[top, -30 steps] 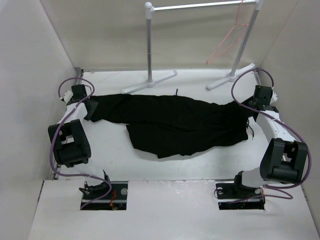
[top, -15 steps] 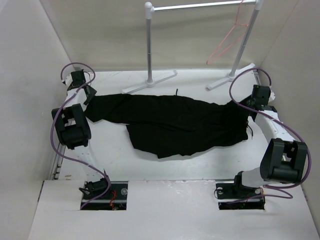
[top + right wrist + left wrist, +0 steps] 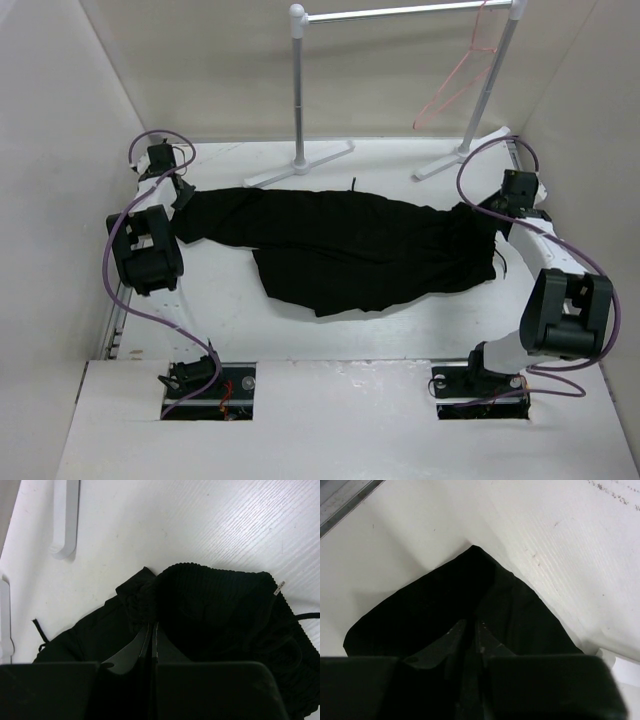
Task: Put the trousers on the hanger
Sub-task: Flatten out the trousers at the center of the board.
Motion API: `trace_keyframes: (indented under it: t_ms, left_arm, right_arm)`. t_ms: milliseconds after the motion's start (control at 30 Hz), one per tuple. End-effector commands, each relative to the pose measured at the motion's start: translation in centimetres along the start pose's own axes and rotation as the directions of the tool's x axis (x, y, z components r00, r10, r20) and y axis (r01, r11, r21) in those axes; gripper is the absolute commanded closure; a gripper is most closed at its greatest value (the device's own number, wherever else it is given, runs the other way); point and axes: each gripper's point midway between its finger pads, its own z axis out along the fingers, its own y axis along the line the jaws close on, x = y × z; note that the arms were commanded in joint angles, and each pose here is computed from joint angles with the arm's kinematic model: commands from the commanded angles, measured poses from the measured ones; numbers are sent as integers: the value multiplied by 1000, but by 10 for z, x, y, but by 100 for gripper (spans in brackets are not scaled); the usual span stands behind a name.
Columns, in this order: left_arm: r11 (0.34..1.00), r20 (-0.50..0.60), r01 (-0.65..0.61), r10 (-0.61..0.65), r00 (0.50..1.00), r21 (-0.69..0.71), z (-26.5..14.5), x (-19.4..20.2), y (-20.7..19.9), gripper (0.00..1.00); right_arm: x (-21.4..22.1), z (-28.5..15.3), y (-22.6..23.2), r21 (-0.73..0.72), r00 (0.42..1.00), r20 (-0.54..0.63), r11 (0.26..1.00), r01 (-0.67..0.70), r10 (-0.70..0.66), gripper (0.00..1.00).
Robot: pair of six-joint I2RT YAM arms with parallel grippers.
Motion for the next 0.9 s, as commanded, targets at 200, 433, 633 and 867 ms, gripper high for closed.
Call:
trace_keyframes:
  t_ms: [200, 433, 633, 867]
  left_arm:
    - [983, 95, 117, -131, 987, 142, -79, -40, -20, 99]
    - [964, 145, 129, -166, 975, 233, -170, -32, -27, 100]
    - [962, 186, 143, -187, 965, 231, -199, -43, -11, 99]
    - [966, 196, 161, -200, 960, 200, -125, -88, -34, 99]
  right_arm:
    - [-42, 15, 23, -51, 996, 84, 998, -28, 32, 95]
    - [-65, 34, 15, -32, 992, 106, 997, -71, 75, 95]
    - [-90, 53, 19, -22, 987, 137, 996, -84, 87, 95]
    - [-99, 80, 23, -30, 988, 134, 997, -72, 75, 95]
